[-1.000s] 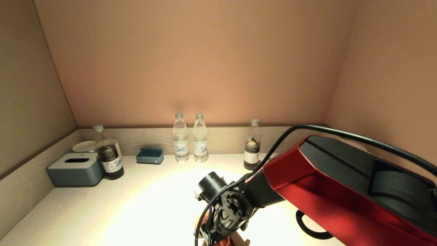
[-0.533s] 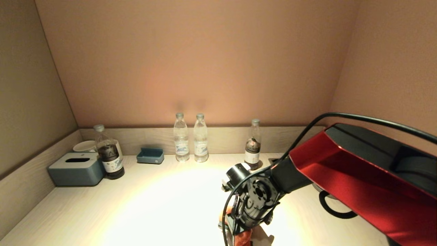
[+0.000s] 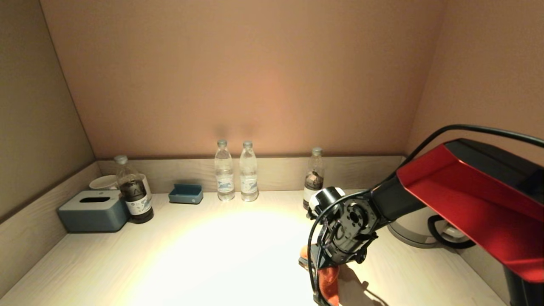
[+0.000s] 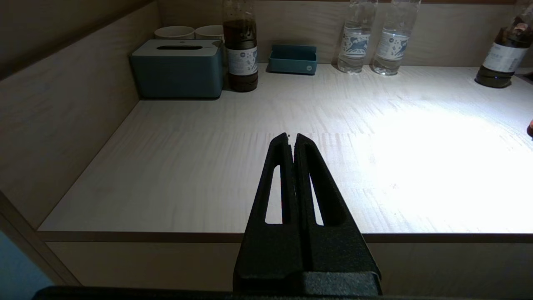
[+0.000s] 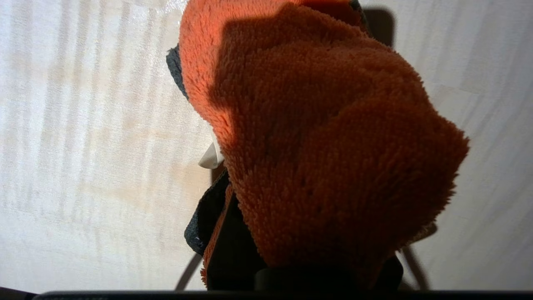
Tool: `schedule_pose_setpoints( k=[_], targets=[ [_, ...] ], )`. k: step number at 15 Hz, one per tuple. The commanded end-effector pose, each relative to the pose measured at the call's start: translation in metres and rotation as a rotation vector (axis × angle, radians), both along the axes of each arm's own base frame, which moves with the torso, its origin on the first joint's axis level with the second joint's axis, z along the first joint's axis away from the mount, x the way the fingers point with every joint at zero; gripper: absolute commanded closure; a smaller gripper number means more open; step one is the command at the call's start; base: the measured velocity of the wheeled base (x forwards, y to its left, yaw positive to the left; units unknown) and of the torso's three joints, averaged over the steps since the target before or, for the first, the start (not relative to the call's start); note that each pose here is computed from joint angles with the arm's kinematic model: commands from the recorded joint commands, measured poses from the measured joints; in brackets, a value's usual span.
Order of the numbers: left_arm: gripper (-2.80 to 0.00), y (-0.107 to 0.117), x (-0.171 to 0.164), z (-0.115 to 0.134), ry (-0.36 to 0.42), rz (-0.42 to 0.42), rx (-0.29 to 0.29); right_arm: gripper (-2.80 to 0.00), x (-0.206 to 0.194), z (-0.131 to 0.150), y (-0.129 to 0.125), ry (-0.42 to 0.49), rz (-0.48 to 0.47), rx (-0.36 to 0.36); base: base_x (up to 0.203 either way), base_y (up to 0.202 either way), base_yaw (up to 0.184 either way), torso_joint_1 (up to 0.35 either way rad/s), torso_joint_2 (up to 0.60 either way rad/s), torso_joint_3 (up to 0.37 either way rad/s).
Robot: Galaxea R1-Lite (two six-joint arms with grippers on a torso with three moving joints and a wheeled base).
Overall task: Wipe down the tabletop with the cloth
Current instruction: Sweep the stains on the table
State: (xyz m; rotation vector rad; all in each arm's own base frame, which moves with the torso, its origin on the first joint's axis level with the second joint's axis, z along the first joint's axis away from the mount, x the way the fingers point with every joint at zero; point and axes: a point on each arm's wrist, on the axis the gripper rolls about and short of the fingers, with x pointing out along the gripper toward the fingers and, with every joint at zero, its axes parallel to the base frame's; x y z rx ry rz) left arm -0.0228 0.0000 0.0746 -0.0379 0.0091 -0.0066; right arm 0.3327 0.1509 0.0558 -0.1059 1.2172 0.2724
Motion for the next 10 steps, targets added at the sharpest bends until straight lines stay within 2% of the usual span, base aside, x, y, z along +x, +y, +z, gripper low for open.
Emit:
schedule_pose_setpoints(
  k=[1,3,6,7,9,10],
  targets=[
    [0.00,0.000,0.000,0.000,0.000,0.002,0.000,0.00,0.005,0.003,-0.005,-0.015,-0.013,0.007,0.000,0.000,0.000,0.000,0.00,0.000],
    [0.00,0.000,0.000,0.000,0.000,0.001,0.000,0.00,0.011,0.001,0.001,-0.066,0.006,0.026,0.000,0.000,0.000,0.000,0.00,0.000],
    [0.00,0.000,0.000,0.000,0.000,0.001,0.000,0.00,0.011,0.003,0.017,-0.090,0.051,0.037,0.000,0.000,0.000,0.000,0.00,0.000],
    [0.00,0.000,0.000,0.000,0.000,0.001,0.000,0.00,0.008,0.006,0.031,-0.105,0.084,0.047,0.000,0.000,0.000,0.000,0.00,0.000],
    [0.00,0.000,0.000,0.000,0.000,0.001,0.000,0.00,0.008,0.010,0.039,-0.119,0.101,0.056,0.000,0.000,0.000,0.000,0.00,0.000],
    [0.00,0.000,0.000,0.000,0.000,0.002,0.000,0.00,0.008,0.017,0.057,-0.154,0.138,0.078,0.000,0.000,0.000,0.000,0.00,0.000]
  ],
)
